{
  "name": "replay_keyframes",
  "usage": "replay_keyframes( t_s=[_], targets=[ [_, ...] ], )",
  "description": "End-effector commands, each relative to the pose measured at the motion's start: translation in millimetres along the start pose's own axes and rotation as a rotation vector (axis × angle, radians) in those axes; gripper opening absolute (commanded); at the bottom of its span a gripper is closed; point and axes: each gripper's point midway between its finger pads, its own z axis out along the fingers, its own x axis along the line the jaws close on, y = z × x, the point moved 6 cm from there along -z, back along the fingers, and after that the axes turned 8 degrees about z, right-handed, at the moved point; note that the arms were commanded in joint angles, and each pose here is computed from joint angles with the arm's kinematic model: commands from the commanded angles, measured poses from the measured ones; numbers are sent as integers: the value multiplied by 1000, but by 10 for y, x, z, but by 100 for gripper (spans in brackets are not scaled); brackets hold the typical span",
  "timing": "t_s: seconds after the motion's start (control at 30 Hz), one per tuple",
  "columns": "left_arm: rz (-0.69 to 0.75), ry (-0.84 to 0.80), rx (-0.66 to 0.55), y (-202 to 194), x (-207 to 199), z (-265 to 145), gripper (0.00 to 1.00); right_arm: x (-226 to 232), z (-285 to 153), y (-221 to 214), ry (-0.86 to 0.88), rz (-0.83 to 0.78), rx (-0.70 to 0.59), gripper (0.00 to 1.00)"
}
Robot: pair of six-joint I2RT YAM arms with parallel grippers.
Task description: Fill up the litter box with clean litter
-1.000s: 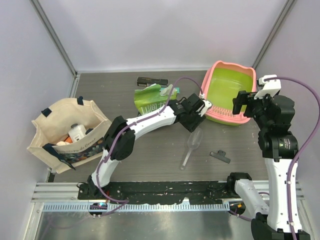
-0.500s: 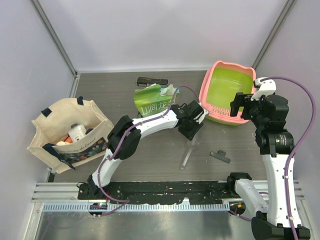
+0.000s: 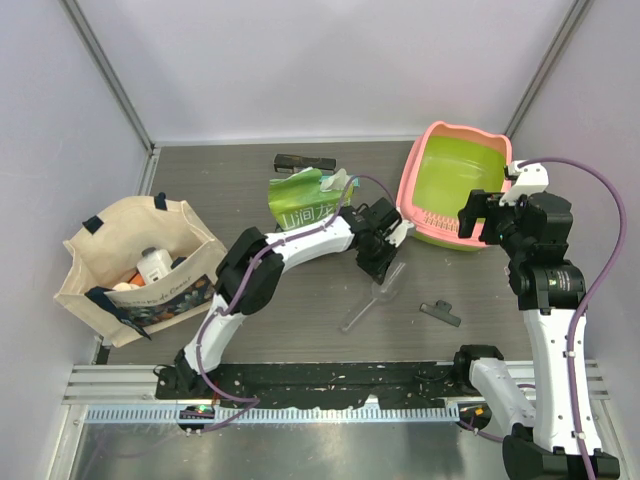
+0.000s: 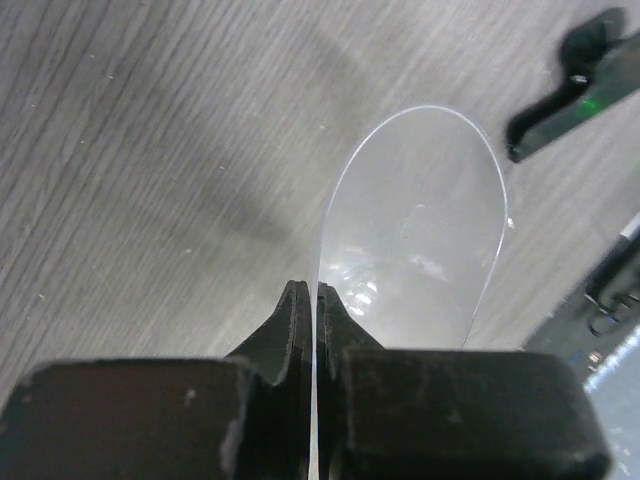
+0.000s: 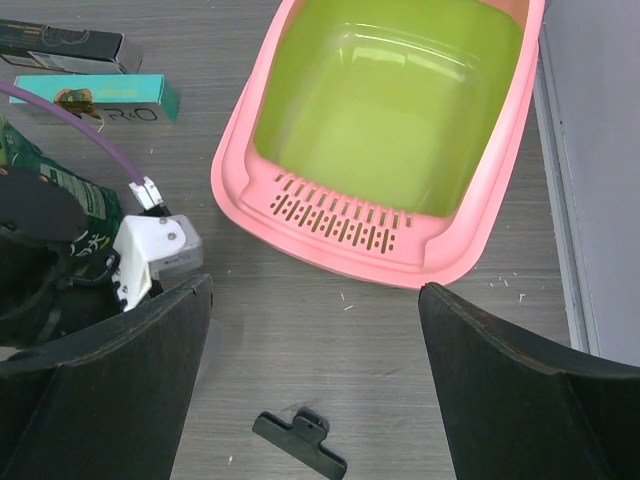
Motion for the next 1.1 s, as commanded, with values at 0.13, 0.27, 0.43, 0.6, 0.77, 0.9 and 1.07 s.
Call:
replay_keyframes(
  t_s=[0.13, 0.27, 0.43, 0.6, 0.77, 0.9, 1.07],
  targets=[
    [-52, -225, -545, 988, -183, -1710, 0, 128, -186, 164, 94, -18, -78, 93],
    [-146, -187, -814, 1336, 0, -2419, 0, 352, -153, 115, 282, 28, -66, 93],
    [-225, -77, -954, 1527, 179, -2880, 0, 568, 44, 141, 479, 68, -51, 93],
    [-242, -42, -997, 1516, 195, -3025, 0, 737, 323, 282, 609, 87, 3, 93],
    [-253, -26, -1007, 1482, 224, -3087, 0, 1160, 298, 340, 832, 20, 6, 93],
    [-258, -4, -1019, 1477, 292, -3129, 0, 1417, 263, 231, 921, -4, 43, 93],
    [-278, -1, -1021, 1458, 384, -3158, 0, 1485, 315, 135, 908, 1, 59, 92]
  ],
)
